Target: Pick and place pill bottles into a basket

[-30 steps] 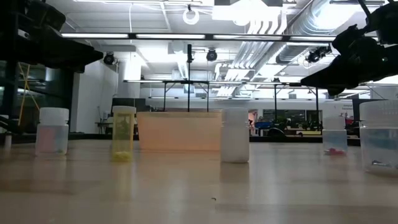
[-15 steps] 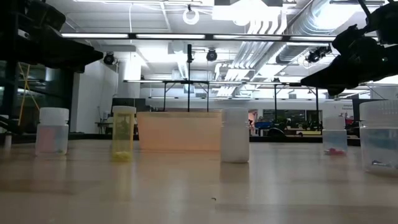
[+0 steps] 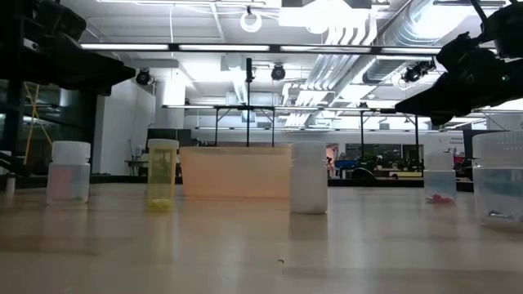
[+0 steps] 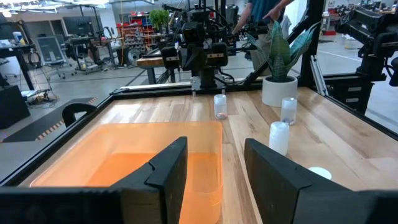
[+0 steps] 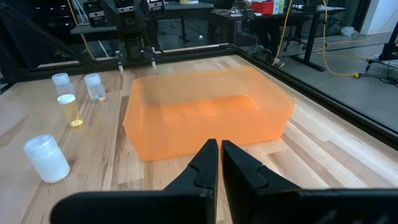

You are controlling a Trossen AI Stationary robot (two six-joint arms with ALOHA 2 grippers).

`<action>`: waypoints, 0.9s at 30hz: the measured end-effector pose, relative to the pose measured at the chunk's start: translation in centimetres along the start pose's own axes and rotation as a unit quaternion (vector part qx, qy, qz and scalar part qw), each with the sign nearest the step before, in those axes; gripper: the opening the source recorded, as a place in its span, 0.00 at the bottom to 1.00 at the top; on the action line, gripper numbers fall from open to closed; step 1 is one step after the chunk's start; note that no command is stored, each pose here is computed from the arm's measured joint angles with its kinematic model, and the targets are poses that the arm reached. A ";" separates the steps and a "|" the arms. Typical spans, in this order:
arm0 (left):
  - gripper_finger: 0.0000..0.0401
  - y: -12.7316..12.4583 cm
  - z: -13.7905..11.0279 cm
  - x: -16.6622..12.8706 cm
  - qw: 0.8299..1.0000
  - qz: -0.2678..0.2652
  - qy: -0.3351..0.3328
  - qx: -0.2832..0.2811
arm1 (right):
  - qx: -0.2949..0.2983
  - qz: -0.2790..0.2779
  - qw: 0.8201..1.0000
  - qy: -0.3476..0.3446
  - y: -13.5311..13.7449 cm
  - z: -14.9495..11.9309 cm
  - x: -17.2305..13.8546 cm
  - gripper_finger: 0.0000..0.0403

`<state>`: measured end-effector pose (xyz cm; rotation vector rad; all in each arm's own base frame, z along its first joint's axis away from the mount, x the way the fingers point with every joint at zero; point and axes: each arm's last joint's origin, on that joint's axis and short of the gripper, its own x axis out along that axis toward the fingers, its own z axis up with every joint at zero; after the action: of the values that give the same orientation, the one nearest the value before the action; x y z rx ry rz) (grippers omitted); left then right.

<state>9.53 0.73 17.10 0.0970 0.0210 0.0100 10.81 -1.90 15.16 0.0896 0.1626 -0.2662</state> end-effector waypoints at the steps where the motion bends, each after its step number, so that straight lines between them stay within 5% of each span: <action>1: 0.48 0.0 0.0 0.0 1.000 0.000 0.000 0.000 | 0.000 0.000 1.000 0.000 0.0 0.0 0.0 0.03; 21: 0.48 0.0 0.0 0.0 1.000 0.000 0.000 0.000 | 0.000 0.000 1.000 0.000 0.0 0.0 0.0 0.03; 27: 0.48 0.0 0.0 0.0 1.000 0.000 0.000 0.000 | -0.113 -0.001 0.994 0.000 0.0 0.0 0.0 0.03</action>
<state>9.53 0.72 17.09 0.0974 0.0210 0.0099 10.81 -1.91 15.16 -0.1350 0.1919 -0.2481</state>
